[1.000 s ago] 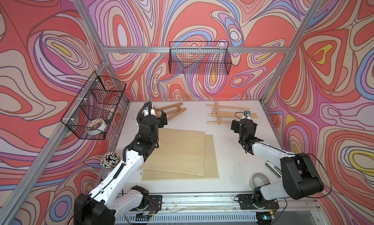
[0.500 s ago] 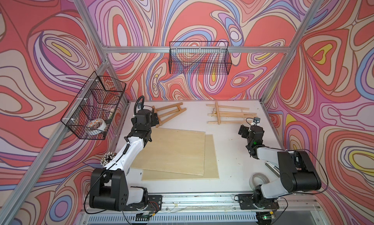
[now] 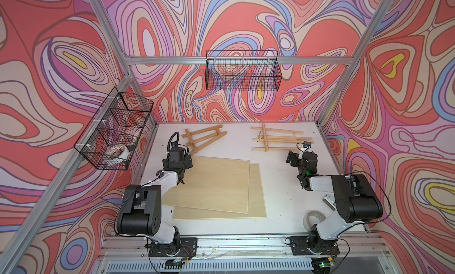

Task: Disassemble the easel
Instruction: Reset both arms

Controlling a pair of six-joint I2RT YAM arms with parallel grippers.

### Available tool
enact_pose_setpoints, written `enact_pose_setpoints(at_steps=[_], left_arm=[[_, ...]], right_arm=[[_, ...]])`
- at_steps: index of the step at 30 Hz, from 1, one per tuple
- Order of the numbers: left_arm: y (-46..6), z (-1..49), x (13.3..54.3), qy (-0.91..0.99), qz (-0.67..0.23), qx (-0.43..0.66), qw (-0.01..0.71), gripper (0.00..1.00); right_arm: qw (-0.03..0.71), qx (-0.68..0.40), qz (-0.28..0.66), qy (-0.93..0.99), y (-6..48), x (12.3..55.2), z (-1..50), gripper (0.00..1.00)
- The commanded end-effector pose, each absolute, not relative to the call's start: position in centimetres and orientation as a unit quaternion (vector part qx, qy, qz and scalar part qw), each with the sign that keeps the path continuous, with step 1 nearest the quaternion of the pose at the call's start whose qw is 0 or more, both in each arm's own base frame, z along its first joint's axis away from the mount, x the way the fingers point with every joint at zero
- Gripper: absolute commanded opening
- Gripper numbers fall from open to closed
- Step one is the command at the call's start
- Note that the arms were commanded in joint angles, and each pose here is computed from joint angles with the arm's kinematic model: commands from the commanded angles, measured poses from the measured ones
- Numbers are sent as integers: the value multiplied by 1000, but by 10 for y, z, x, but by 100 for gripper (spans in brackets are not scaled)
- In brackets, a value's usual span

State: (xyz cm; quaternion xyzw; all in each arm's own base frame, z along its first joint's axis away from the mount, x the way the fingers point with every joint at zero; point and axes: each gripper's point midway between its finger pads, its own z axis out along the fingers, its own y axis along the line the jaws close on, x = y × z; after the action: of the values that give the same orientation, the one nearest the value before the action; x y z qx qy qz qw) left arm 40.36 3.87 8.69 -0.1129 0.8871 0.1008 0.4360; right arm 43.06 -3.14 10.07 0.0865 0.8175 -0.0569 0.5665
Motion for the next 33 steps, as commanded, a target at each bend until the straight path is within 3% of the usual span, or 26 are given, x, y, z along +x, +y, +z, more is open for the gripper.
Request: enact_pose_setpoints(at_steps=[1, 7, 14, 23, 29, 33], left_arm=[[34, 97, 415, 868, 93, -87, 479, 100], [24, 103, 410, 841, 72, -63, 533, 100], [8, 92, 391, 817, 67, -26, 572, 100], [6, 91, 393, 818, 63, -21, 572, 100], [12, 88, 394, 824, 47, -32, 564, 100], [14, 90, 393, 821, 50, -35, 568, 100]], right_arm=[[587, 137, -59, 796, -52, 420, 108, 98], [618, 177, -63, 763, -68, 397, 116, 98], [687, 121, -23, 716, -47, 374, 120, 98], [675, 116, -23, 728, -46, 384, 113, 98], [604, 51, 1, 795, -24, 426, 96, 99], [599, 45, -13, 800, -19, 427, 93, 99]])
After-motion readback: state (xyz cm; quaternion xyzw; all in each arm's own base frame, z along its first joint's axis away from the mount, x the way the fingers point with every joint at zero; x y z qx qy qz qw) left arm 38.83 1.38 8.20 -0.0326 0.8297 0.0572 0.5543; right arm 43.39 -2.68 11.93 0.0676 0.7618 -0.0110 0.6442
